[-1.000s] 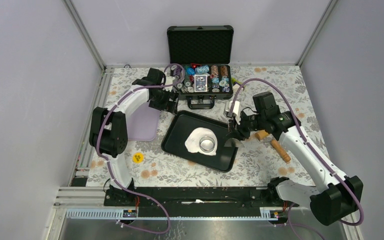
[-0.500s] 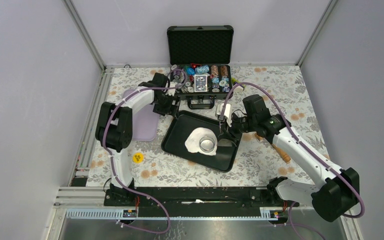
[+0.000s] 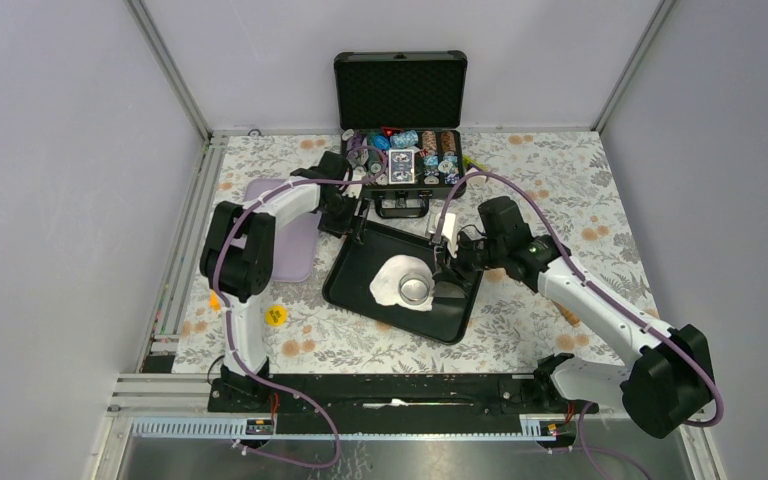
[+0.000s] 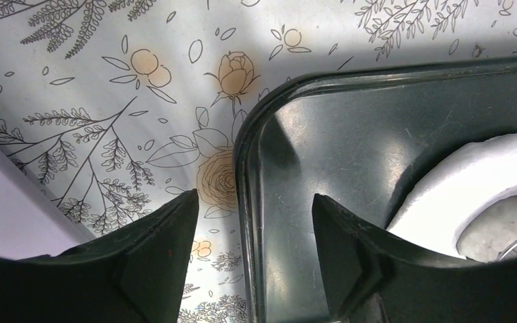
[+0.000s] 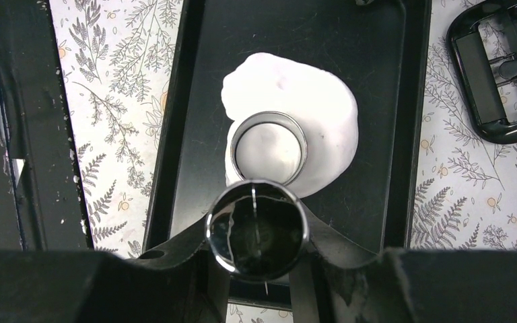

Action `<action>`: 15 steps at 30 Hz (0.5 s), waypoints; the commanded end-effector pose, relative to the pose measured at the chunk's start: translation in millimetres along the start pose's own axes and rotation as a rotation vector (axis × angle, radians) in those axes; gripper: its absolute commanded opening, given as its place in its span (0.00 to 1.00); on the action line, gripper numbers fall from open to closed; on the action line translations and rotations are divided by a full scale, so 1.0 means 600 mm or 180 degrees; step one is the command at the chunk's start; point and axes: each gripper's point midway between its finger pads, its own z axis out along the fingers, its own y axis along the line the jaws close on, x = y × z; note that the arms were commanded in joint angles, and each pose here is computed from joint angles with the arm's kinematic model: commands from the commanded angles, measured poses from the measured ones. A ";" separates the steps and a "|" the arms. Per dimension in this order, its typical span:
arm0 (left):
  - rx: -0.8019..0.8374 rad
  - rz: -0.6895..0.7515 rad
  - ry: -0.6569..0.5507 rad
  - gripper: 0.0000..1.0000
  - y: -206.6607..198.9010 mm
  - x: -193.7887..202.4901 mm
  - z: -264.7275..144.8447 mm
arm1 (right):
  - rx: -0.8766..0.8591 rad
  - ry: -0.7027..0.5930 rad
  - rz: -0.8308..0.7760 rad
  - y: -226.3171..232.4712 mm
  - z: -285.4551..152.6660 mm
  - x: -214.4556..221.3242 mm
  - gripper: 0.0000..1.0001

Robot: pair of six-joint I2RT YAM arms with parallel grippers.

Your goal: Roll out the dumpling wrappers from the dough

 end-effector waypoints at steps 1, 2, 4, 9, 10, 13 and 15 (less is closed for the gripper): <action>-0.0037 -0.0046 -0.0062 0.65 0.008 -0.007 0.006 | 0.0097 -0.0180 -0.0113 -0.010 0.007 -0.020 0.00; -0.0037 -0.0045 -0.0060 0.65 0.007 -0.007 0.007 | 0.0099 -0.0196 -0.0123 -0.009 0.007 -0.019 0.00; -0.0029 -0.0045 -0.0054 0.64 0.007 -0.006 0.008 | 0.0119 -0.0223 -0.0135 -0.009 0.008 -0.016 0.00; -0.0026 -0.0042 -0.0043 0.61 0.007 -0.004 0.010 | 0.0184 -0.0268 -0.0163 -0.010 0.010 -0.010 0.00; -0.0024 -0.0045 -0.0042 0.60 0.007 -0.004 0.010 | 0.0192 -0.0275 -0.0167 -0.010 0.010 -0.010 0.00; -0.0019 -0.0042 -0.0028 0.59 0.008 -0.002 0.012 | 0.0179 -0.0267 -0.0162 -0.007 0.011 -0.005 0.00; -0.0018 -0.0038 -0.0030 0.59 0.007 -0.002 0.011 | 0.0178 -0.0285 -0.0178 -0.005 0.009 -0.007 0.00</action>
